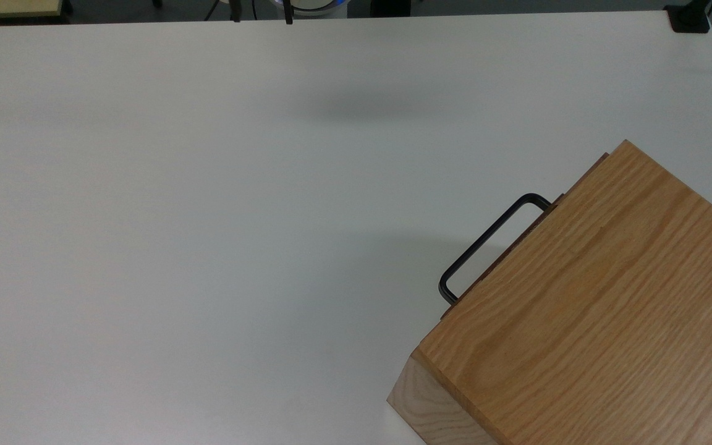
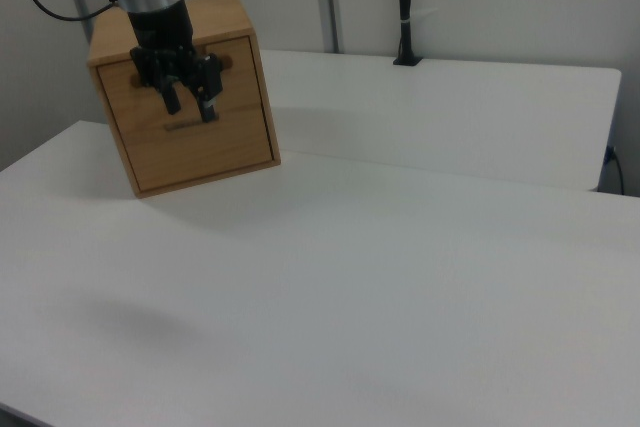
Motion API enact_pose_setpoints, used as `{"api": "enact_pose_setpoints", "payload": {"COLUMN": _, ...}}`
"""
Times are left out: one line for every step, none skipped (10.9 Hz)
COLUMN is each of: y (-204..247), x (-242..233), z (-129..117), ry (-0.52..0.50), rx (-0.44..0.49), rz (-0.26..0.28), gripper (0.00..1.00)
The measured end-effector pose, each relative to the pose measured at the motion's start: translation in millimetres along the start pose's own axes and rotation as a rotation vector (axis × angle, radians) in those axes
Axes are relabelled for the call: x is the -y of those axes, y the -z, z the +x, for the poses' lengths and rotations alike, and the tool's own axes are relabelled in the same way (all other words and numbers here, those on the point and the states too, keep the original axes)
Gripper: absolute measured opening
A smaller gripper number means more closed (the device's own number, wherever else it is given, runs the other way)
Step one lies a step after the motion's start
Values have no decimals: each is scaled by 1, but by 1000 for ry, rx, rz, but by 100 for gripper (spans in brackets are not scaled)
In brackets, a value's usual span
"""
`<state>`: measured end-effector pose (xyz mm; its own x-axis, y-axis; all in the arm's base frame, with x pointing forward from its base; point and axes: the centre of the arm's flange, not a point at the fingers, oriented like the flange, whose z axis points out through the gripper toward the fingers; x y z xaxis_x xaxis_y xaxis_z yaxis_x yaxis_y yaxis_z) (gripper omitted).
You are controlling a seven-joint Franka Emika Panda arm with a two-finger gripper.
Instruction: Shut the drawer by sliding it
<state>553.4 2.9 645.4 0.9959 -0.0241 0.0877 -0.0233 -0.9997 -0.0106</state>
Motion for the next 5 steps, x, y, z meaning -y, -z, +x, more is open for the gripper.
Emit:
{"api": "enact_pose_setpoints", "payload": {"y": 1, "x": 0, "z": 0, "ry": 0, "rx": -2, "rz": -1, "gripper": 79}}
{"api": "enact_pose_setpoints", "payload": {"y": 1, "x": 0, "z": 0, "ry": 0, "rx": -6, "rz": -1, "gripper": 95}}
{"api": "enact_pose_setpoints", "payload": {"y": 2, "x": 0, "z": 3, "ry": -23, "rx": -28, "rz": 0, "gripper": 100}}
{"api": "enact_pose_setpoints", "payload": {"y": 3, "x": 1, "z": 6, "ry": -76, "rx": -48, "rz": 4, "gripper": 100}}
{"api": "enact_pose_setpoints", "payload": {"y": 2, "x": 3, "z": 7, "ry": -109, "rx": -49, "rz": 7, "gripper": 100}}
